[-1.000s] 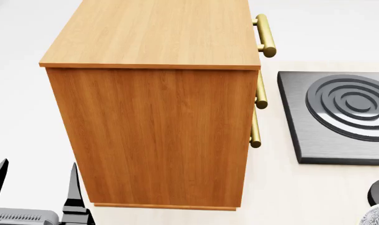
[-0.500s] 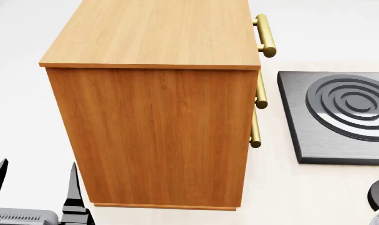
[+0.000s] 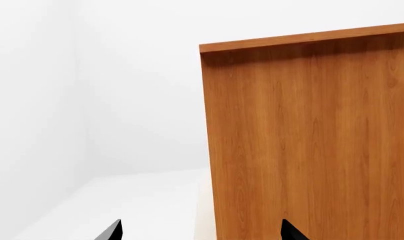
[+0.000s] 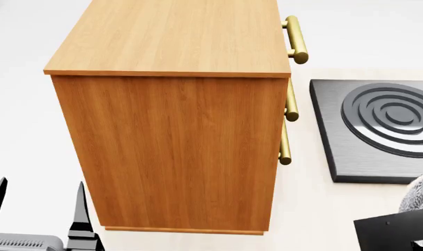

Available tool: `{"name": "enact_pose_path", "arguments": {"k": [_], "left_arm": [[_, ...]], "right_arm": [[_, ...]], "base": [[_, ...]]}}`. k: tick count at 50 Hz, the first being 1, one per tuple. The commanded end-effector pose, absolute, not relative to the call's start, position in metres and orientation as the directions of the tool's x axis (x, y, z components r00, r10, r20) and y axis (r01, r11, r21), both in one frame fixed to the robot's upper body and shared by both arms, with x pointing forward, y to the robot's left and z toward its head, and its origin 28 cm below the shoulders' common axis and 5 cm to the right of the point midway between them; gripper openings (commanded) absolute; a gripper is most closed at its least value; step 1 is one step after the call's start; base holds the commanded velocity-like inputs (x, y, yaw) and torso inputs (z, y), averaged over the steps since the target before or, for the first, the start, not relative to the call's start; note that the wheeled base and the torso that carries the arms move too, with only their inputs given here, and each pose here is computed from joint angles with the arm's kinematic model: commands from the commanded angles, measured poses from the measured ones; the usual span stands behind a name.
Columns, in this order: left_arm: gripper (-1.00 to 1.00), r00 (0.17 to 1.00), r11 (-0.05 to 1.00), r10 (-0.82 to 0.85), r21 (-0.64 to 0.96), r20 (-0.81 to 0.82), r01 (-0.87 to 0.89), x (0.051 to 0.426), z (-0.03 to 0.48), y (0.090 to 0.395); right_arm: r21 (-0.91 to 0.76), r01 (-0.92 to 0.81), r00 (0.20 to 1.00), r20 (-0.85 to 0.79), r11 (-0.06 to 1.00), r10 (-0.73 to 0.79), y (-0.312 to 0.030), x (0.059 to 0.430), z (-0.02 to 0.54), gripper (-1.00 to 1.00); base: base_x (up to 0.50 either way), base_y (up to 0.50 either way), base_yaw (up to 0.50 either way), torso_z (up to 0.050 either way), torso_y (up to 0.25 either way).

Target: Put the bowl on the top of the cabinet.

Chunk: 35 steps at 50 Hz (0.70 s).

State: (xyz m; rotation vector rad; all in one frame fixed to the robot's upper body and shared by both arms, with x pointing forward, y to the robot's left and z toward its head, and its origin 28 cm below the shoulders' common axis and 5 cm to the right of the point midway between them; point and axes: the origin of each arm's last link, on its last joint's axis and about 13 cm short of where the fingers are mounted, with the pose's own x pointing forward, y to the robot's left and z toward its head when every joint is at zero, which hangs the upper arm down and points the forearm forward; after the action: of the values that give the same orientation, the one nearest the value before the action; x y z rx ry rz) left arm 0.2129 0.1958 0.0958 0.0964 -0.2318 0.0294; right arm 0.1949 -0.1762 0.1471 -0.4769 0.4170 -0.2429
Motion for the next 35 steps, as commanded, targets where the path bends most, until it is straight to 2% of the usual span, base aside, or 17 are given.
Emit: {"name": "enact_pose_path", "arguments": {"k": [1,16,35], "left_arm": [[1.00,0.972,0.995,0.016,0.093,0.233,-0.039,0.212,0.096,0.195],[1.00,0.973,0.995,0.016,0.094,0.228,-0.039,0.213,0.096,0.195],[1.00,0.973,0.994,0.012,0.099,0.229,-0.035,0.214,0.096,0.194]], "right_arm": [[-0.464,0.115,0.918,-0.289,0.878,-0.273,-0.169,0.203,0.198,-1.00],[-0.419,0.066,0.943,-0.271,0.905,-0.194,-0.155,0.219,0.262,-1.00],[-0.405,0.087,0.951,-0.238,0.910,-0.197,-0.141,0.252,0.333,-1.00]], "base": [[0.00,0.00,0.00,0.000,0.000],[0.00,0.00,0.00,0.000,0.000],[0.00,0.00,0.00,0.000,0.001]]}}
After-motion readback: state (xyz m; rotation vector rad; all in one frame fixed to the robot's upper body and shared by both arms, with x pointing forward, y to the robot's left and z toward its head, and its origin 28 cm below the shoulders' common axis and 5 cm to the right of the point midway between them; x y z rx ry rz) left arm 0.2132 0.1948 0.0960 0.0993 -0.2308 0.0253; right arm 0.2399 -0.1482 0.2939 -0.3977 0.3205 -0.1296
